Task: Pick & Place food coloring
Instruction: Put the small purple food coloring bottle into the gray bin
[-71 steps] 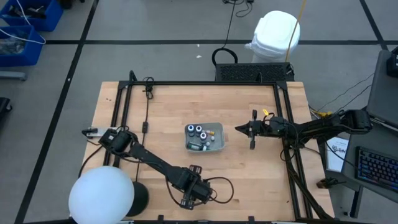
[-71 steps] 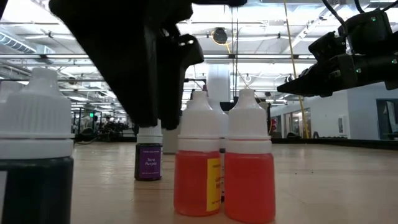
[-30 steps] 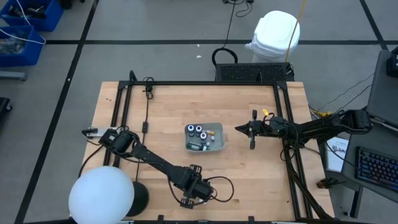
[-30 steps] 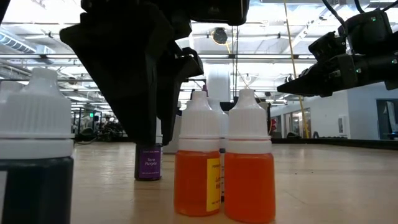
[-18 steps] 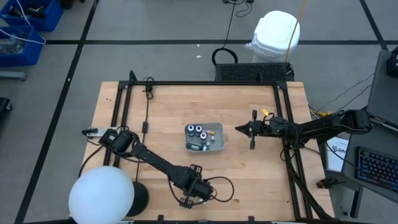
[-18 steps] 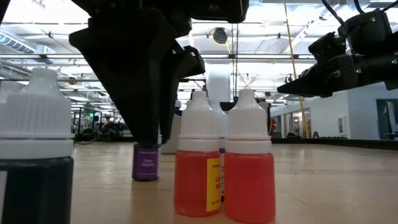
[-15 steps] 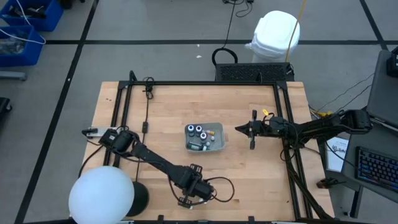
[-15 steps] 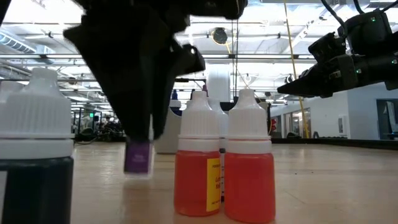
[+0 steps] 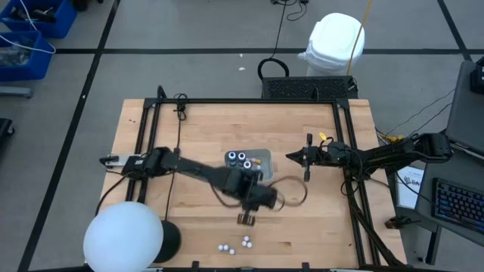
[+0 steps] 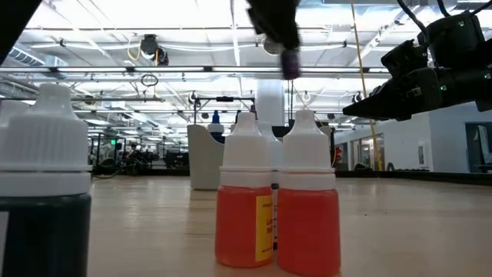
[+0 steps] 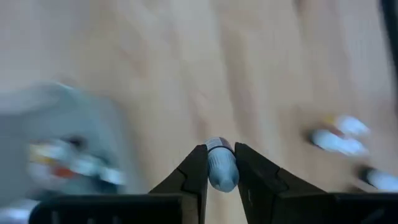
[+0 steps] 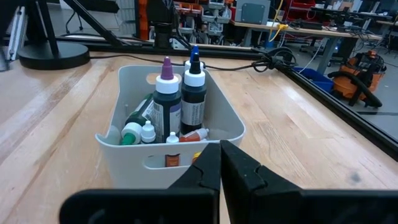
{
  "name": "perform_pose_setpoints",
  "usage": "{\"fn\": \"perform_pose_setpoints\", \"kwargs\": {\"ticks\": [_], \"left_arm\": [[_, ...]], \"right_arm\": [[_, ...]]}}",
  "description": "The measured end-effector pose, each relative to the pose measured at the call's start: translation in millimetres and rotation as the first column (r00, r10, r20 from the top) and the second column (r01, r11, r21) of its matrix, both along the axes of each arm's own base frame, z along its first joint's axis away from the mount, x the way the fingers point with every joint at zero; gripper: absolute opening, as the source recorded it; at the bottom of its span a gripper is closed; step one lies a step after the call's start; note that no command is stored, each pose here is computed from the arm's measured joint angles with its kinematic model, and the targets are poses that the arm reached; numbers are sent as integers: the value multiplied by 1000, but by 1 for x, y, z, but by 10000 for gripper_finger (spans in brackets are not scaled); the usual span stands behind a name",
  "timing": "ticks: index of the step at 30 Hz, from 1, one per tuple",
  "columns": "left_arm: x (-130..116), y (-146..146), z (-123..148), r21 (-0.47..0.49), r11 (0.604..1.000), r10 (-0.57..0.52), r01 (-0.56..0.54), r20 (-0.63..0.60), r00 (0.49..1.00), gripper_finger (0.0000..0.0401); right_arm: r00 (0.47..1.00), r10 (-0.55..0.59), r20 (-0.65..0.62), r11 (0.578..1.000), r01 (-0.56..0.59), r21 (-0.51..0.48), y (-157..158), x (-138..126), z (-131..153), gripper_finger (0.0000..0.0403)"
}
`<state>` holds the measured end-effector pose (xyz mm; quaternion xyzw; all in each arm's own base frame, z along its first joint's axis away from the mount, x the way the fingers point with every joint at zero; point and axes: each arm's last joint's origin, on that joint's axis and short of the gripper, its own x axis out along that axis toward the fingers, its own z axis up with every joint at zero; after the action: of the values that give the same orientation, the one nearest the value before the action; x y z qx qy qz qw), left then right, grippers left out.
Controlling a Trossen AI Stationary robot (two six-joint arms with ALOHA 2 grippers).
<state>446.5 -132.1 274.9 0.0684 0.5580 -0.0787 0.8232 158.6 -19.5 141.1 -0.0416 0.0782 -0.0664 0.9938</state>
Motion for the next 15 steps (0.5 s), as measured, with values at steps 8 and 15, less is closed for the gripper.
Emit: {"fn": "perform_pose_setpoints", "kwargs": {"ticks": [8,15], "left_arm": [[22,70,10,60,993,97,-104,108,989,70],[33,123,-4,43,983,170,-177,142,975,71]], "right_arm": [[1000,0,-2,1000,0,-6,0,0,0,0],[1000,3,-25,999,-4,-33,0,0,-2,0]]}}
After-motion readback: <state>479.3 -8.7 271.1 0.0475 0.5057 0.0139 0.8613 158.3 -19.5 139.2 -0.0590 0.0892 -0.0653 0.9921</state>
